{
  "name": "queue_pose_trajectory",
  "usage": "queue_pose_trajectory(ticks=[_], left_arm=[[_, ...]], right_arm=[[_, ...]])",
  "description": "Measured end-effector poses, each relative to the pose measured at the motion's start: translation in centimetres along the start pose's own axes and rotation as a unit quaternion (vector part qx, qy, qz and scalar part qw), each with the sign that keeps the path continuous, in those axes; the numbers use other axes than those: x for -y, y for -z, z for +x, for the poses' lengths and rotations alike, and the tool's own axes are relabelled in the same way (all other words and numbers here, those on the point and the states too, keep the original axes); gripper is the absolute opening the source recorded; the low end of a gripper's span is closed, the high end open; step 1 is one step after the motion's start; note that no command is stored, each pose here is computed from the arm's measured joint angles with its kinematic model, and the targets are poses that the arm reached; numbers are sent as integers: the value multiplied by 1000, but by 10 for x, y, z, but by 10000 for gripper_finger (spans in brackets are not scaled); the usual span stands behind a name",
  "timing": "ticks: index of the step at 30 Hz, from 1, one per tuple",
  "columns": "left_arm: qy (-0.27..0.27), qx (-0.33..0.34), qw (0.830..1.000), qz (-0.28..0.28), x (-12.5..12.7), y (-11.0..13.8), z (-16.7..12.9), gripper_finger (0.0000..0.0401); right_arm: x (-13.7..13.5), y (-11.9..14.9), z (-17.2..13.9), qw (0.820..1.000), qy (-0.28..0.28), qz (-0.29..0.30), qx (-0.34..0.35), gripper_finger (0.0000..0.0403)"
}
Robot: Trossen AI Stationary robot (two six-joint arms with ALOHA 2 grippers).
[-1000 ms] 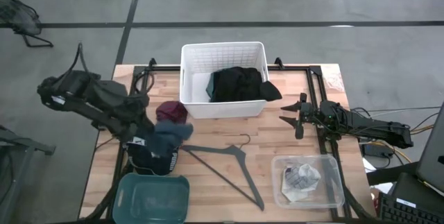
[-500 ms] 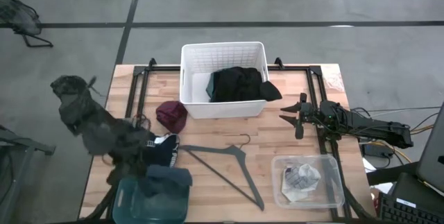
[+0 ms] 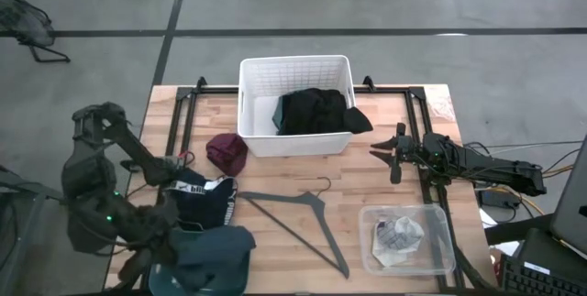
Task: Pick & Place Cloths
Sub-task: Put the dark blue shorts into the dark green bin
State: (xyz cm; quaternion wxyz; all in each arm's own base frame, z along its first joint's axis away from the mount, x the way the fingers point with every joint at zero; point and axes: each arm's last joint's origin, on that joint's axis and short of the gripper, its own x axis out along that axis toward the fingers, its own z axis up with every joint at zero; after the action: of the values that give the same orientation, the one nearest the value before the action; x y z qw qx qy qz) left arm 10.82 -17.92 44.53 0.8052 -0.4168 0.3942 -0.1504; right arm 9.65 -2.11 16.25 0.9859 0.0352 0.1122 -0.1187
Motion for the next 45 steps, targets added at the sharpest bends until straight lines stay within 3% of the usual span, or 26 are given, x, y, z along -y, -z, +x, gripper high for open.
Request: queue_pose_trajectory(ticks=[7,9,12,15,22,31,34,41,45], left_arm=[[87,31,995,35,21,-6,-9,11],[94,34,994,53,23,-8,-14,9],[100,33,994,31,25,-8,-17,9],[81,33,994,70,22,-7,-17,11],[-31,31,994,98,-6,6,8,12],[-133,22,989,69,-55,31,56,12],[-130,-8,991,42,-73,44,77,15],[-52,-67,996,-41,-110,70,118,15],[-79,-62,992,-75,-136,77,127,19]], right_arm=[[0,0,0,1000,0,0,0,67],[0,0,0,1000,0,0,0,61],[0,0,0,1000,0,0,0,53],[0,0,0,1000,0,0,0,46],[0,0,0,1000,0,0,0,38],[0,0,0,1000,0,0,0,58],[0,0,0,1000,0,0,0,68],[0,0,0,1000,0,0,0,93],[0,0,0,1000,0,0,0,105]])
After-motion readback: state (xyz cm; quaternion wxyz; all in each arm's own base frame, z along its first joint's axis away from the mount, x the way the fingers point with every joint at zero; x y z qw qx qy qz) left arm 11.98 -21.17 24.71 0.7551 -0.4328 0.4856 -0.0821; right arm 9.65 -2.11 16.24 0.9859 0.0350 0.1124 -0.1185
